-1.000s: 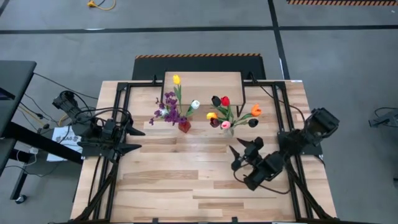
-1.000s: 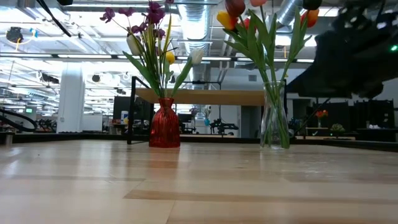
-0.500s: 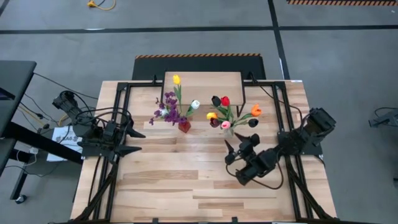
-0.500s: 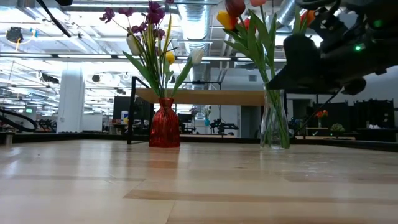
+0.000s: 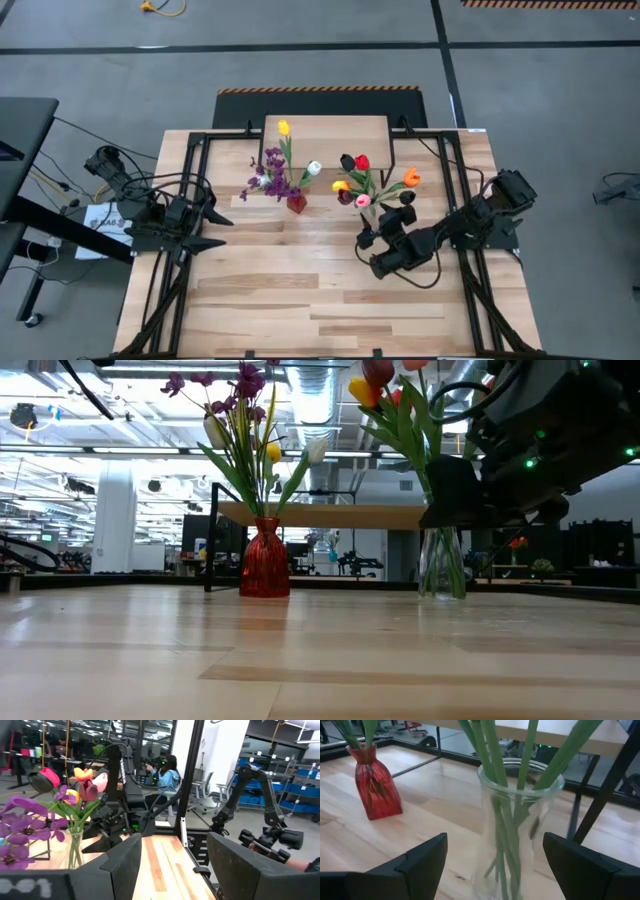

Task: Pick and place flowers into a vace then onto a shelf
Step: Put the transparent vase with flowers on the shelf

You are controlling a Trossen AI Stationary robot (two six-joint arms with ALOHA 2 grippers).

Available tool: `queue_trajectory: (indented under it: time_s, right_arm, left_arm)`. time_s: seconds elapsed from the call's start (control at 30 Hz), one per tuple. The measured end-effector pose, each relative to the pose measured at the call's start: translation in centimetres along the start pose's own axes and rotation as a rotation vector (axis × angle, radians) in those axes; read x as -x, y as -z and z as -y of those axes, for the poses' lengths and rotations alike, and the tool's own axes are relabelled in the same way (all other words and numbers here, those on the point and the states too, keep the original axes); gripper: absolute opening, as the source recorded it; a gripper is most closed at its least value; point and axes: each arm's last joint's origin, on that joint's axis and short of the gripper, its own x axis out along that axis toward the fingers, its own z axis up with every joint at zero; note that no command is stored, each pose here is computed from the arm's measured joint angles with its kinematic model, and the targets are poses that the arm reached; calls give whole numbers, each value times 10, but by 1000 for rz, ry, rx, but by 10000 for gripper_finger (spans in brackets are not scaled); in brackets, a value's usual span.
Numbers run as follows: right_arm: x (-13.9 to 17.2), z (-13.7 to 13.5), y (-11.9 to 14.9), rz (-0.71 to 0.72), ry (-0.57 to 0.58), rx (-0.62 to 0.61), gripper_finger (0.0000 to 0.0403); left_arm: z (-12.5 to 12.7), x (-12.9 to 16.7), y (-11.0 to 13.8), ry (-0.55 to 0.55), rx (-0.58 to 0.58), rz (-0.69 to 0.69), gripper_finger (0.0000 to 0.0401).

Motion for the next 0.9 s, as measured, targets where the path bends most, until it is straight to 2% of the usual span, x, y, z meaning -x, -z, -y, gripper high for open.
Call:
queue_trajectory:
  time_s: [0.9]
  right_arm:
    - [-7, 6, -2, 26, 56, 47, 322]
  left_arm:
    - [0, 0, 0, 6, 26, -1, 215]
